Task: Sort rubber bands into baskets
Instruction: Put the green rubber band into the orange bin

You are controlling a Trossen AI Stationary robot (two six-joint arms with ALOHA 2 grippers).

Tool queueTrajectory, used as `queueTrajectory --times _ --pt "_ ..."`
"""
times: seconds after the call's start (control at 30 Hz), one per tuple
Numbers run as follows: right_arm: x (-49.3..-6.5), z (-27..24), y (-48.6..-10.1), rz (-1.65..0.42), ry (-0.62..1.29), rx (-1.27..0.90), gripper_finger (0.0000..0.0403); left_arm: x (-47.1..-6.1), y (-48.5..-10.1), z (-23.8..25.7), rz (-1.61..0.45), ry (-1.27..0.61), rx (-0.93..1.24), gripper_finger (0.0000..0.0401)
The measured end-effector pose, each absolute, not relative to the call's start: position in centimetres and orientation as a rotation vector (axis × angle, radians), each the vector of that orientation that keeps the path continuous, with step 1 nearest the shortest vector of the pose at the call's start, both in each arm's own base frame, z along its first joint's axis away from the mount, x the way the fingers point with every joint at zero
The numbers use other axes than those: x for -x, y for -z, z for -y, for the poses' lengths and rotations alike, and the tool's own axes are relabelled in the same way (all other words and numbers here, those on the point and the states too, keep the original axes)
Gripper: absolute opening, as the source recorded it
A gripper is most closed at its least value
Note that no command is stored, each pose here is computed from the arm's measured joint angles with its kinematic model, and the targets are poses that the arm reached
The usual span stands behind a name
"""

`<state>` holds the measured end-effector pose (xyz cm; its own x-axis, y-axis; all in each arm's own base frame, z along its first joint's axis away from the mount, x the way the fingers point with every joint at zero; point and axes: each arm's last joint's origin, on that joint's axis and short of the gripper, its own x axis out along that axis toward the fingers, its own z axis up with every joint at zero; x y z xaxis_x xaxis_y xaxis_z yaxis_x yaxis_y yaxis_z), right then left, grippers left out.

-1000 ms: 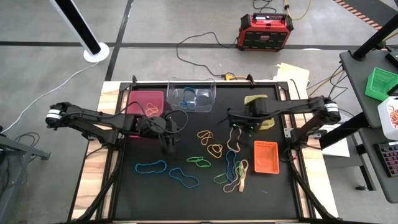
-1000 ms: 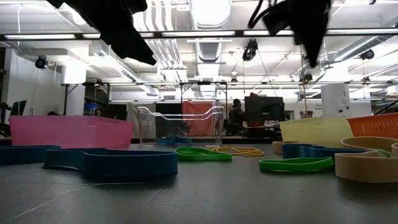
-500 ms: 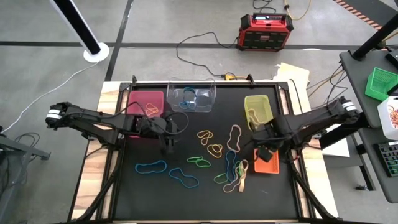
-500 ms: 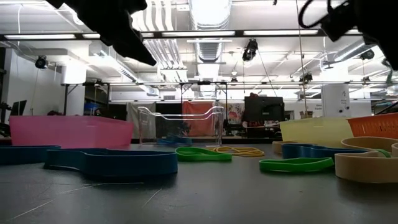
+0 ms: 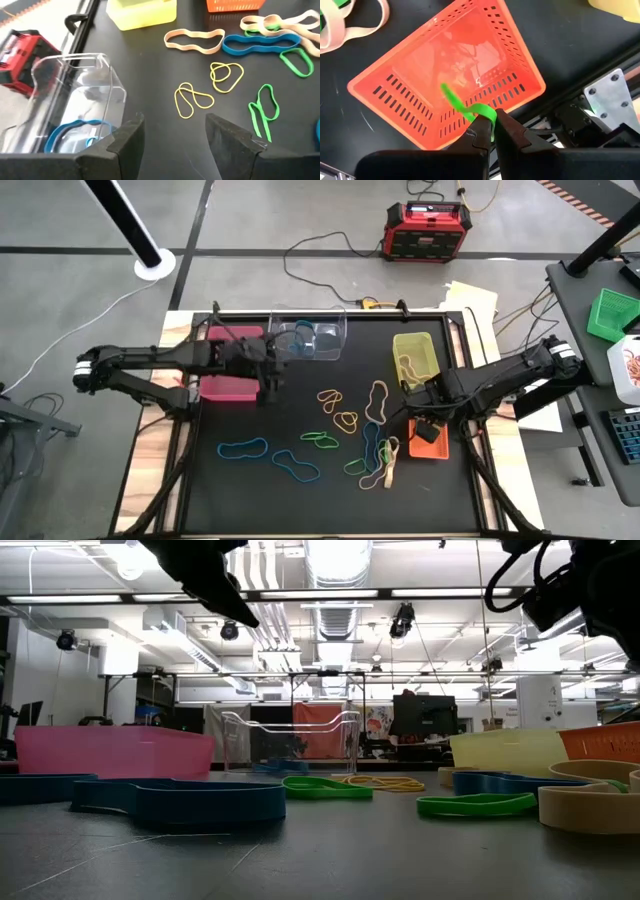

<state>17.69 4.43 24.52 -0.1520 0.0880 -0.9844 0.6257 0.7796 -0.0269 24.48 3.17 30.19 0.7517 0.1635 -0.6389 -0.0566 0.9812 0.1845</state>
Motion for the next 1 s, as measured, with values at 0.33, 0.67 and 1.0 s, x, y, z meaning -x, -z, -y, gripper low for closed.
queueTrajectory --times 0.33,0.67,1.0 --pt "-16.8 -4.1 -25.6 -1.596 0.527 -0.625 0.0009 -23.9 -30.2 -5.1 -0.726 -0.141 -0.101 0.019" --pt "-16.5 -4.2 -26.0 -1.578 0.571 -0.757 0.0009 -23.4 -30.0 -5.1 -0.779 -0.126 -0.124 0.019" --pt "-17.2 -4.6 -25.7 -1.567 0.609 -0.891 0.0009 -23.0 -30.0 -6.4 -0.798 -0.146 -0.203 0.019"
